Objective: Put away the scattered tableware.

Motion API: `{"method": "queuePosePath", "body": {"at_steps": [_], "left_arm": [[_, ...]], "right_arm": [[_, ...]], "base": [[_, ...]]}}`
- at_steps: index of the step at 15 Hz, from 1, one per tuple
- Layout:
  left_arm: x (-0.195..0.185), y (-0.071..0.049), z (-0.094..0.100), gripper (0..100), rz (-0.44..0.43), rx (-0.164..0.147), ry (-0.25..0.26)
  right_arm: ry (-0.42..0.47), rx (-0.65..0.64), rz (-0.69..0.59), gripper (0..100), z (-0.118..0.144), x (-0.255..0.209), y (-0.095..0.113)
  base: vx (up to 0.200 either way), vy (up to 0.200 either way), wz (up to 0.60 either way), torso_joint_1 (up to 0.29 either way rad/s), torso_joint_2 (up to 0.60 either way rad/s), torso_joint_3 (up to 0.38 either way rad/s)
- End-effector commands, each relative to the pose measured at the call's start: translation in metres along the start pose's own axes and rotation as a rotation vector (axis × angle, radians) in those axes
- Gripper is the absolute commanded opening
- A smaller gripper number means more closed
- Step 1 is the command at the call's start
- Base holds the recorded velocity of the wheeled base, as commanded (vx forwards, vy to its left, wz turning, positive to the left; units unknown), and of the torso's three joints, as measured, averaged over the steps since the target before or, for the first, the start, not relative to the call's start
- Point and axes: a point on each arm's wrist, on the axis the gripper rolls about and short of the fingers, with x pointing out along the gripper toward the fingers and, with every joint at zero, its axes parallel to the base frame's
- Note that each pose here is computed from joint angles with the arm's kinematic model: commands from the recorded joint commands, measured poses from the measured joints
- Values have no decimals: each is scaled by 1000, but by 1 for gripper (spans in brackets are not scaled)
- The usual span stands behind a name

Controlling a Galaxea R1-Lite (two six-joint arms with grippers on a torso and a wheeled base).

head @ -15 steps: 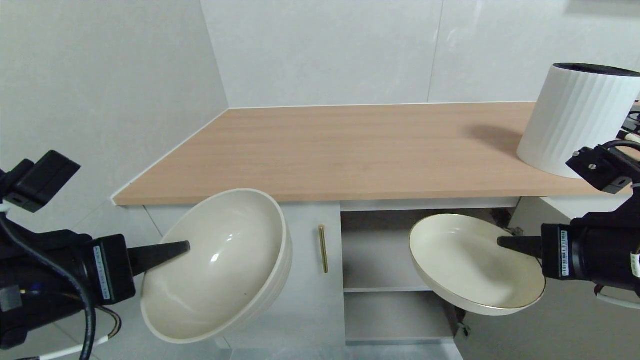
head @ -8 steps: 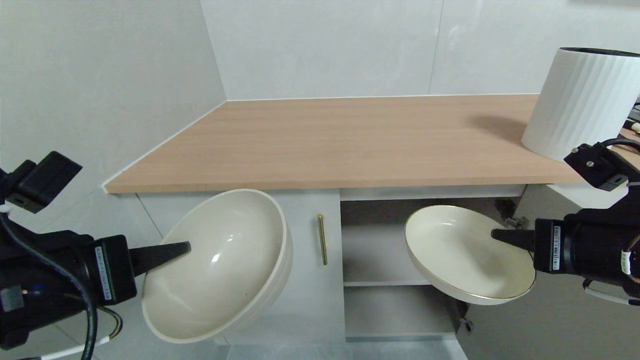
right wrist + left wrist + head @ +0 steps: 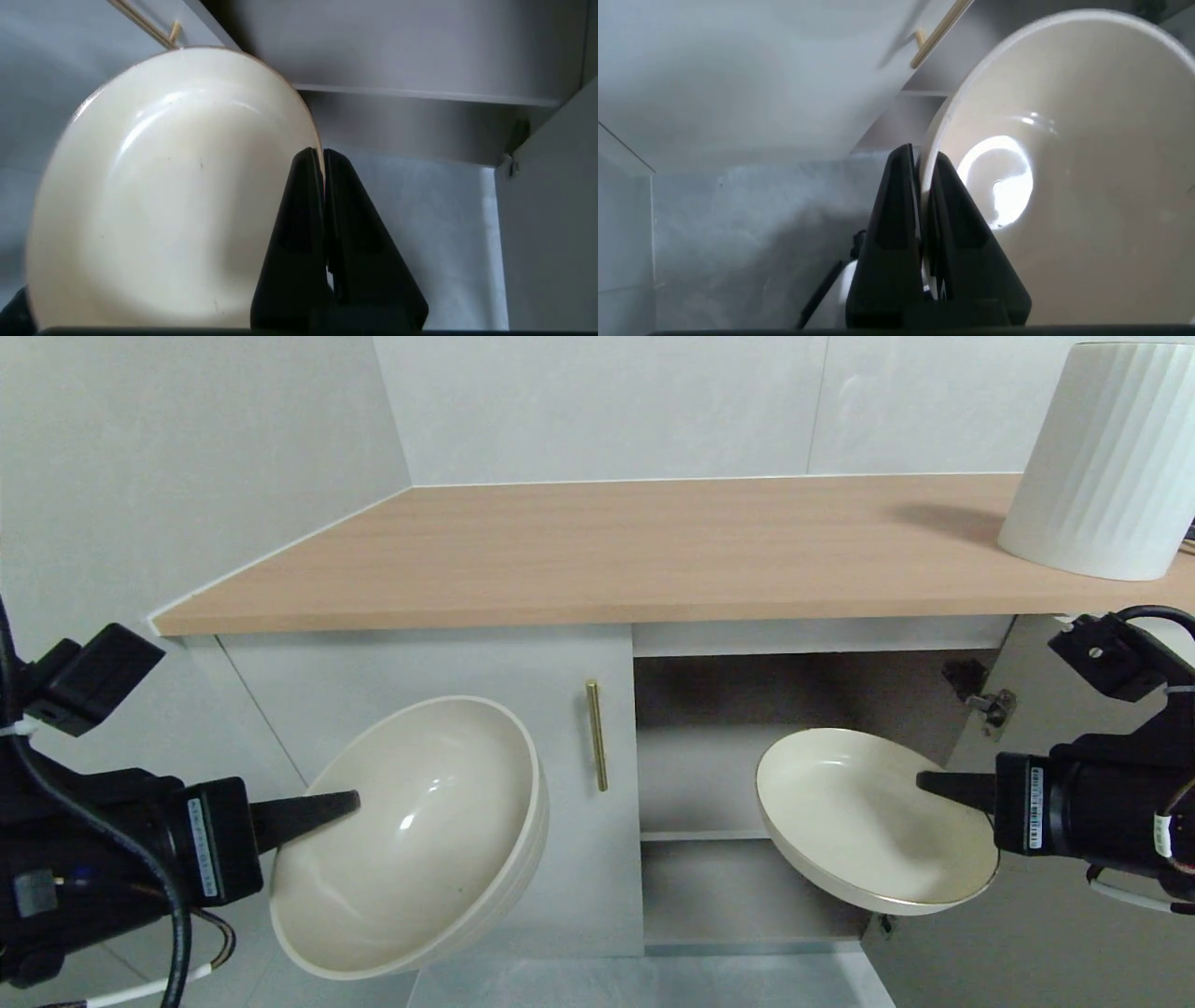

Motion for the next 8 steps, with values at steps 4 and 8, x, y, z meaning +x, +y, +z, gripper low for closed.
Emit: {"method": "queuePosePath", "body": {"at_steps": [4, 8], "left_arm": [[1, 0, 0, 0, 1, -1, 3], [2, 0, 0, 0, 3, -1, 6]], "right_arm": [[12, -1, -9, 0, -2, 4, -1], [36, -2, -23, 0, -4, 12, -2]], "base": [[0, 0, 0, -15, 44, 22], [0, 0, 0, 0, 0, 0]]}}
